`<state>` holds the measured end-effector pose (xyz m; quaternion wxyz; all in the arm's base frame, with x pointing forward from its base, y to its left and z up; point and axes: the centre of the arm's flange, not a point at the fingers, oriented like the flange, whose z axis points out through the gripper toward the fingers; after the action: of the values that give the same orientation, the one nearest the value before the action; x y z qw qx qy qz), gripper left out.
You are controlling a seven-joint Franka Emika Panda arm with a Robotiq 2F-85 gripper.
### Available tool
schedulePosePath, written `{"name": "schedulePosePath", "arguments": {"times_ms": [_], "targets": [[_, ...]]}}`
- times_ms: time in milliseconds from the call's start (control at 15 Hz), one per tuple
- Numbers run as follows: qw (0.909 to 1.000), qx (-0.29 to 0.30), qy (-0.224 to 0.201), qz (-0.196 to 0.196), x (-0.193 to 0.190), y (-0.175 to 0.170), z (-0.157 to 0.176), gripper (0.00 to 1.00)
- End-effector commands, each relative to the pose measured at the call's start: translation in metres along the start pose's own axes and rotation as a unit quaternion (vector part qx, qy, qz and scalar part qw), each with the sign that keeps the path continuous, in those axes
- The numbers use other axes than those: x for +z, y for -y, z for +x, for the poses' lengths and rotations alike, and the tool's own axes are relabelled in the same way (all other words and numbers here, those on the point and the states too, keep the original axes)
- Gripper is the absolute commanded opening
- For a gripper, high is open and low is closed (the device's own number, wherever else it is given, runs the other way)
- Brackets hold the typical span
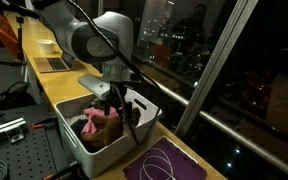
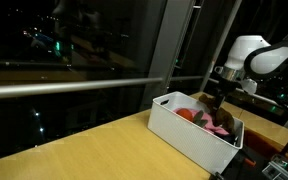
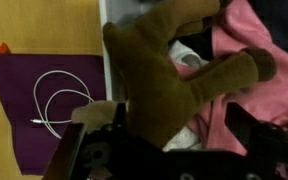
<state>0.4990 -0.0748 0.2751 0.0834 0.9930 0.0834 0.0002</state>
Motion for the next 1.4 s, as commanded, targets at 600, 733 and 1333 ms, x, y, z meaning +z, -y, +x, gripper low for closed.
{"name": "schedulePosePath", "arguments": {"times_ms": [600,733,1333], "targets": [[0.9994,0.032,-0.002,0.011,0.001,-0.012,-0.014,0.21],[0.9992,0.034,-0.013,0.015,-0.022,-0.005,-0.012,0.07],[0.9943,-0.064,-0.084,-0.009,-0.192,0.109,0.037,0.04]]}}
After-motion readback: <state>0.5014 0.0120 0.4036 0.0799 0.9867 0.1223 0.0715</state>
